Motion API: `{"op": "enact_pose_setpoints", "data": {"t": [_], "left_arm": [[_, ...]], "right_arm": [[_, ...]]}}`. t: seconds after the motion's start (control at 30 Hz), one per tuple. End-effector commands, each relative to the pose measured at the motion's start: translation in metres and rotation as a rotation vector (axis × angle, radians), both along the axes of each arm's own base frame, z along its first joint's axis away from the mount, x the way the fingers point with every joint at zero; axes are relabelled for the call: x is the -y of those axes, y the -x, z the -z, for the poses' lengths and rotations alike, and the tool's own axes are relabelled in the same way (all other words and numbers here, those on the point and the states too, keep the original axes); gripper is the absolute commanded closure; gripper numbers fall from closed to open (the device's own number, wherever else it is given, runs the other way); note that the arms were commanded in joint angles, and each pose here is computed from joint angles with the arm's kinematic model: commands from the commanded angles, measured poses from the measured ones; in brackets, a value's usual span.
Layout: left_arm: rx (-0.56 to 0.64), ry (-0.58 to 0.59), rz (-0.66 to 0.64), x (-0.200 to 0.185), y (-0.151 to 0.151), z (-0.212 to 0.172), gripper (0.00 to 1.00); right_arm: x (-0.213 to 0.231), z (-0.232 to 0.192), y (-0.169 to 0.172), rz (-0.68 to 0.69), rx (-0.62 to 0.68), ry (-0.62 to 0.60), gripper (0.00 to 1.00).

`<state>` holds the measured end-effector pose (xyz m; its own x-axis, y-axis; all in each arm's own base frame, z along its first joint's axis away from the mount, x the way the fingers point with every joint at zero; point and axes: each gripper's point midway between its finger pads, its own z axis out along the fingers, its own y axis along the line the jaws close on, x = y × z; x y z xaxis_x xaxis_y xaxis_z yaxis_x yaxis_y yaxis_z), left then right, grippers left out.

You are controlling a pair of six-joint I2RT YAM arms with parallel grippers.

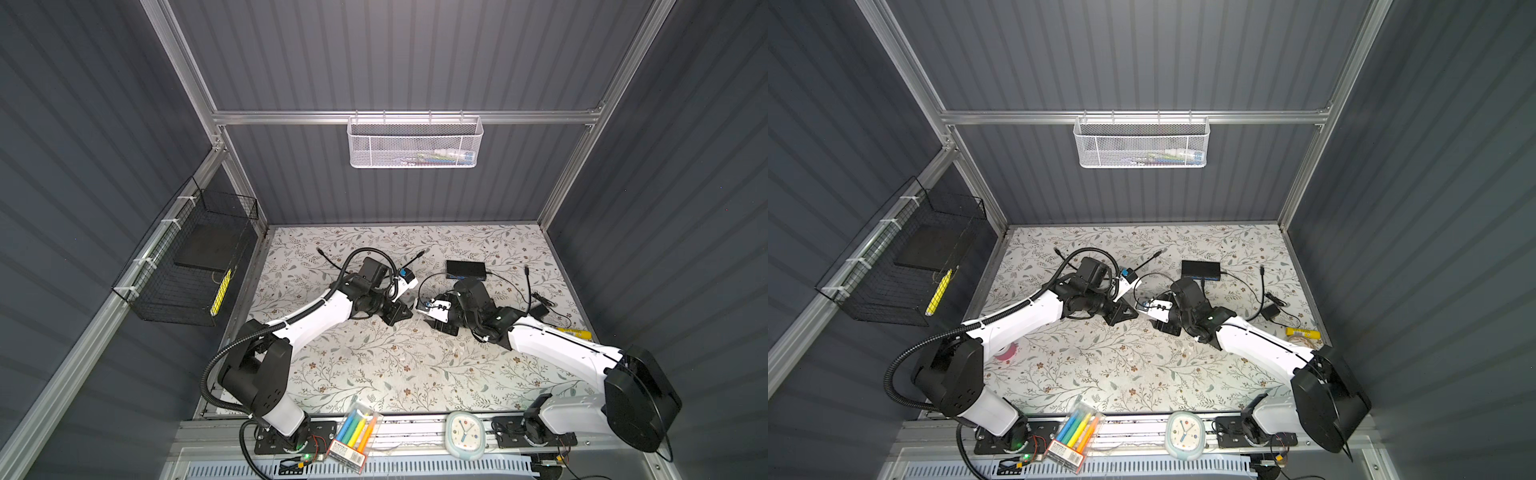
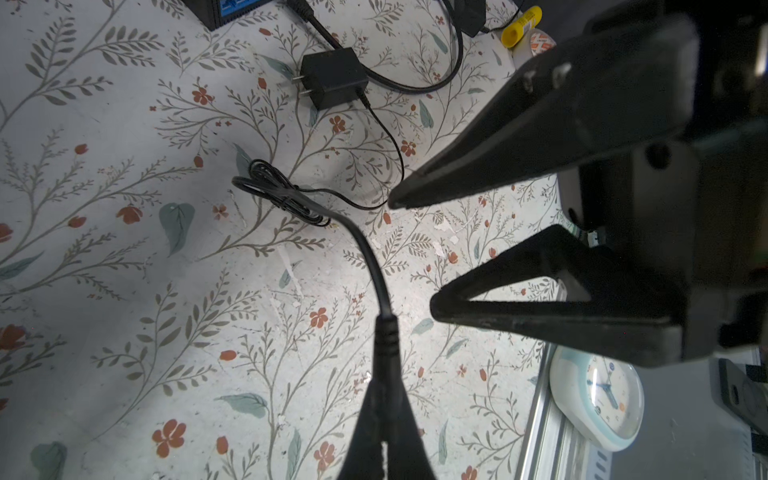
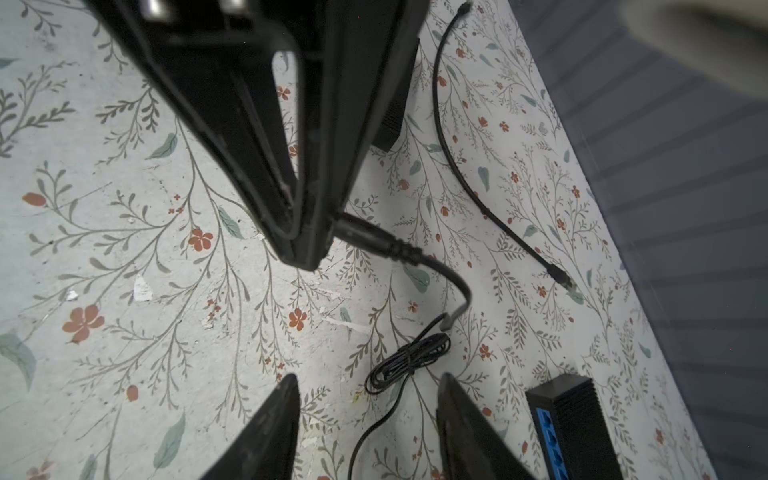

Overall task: Insert the plug into the switch port
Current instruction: 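Bring the left gripper's cable plug toward the right gripper at table center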

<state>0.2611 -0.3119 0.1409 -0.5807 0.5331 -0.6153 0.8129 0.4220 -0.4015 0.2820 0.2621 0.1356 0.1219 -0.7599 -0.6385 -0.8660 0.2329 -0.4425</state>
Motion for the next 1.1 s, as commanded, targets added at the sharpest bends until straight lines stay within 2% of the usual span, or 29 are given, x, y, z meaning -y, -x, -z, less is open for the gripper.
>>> {"op": "enact_pose_setpoints", "data": {"t": [0.0, 0.27, 0.37, 0.73, 0.93, 1.07], "left_arm": [[-0.022, -0.03, 0.048, -0.004, 0.008, 0.003, 1.0], [-0.045, -0.041, 0.082, -0.005, 0.014, 0.006, 0.99], [-0.055, -0.041, 0.095, -0.005, 0.017, 0.006, 0.99], [-0.055, -0.026, 0.11, -0.005, 0.021, 0.002, 0.99], [-0.022, -0.03, 0.09, -0.007, 0.016, 0.0, 0.93], [0.005, -0.021, 0.052, -0.012, 0.009, -0.004, 0.78]], "right_arm": [[-0.009, -0.031, -0.011, -0.038, 0.16, 0.005, 0.46], [-0.024, -0.028, -0.002, -0.117, 0.182, 0.037, 0.47], [-0.033, -0.027, 0.001, -0.142, 0.198, 0.043, 0.52], [-0.049, -0.016, 0.009, -0.201, 0.192, 0.069, 0.6], [-0.049, -0.012, 0.011, -0.197, 0.175, 0.083, 0.75], [-0.047, -0.005, 0.016, -0.196, 0.147, 0.093, 0.89]]}}
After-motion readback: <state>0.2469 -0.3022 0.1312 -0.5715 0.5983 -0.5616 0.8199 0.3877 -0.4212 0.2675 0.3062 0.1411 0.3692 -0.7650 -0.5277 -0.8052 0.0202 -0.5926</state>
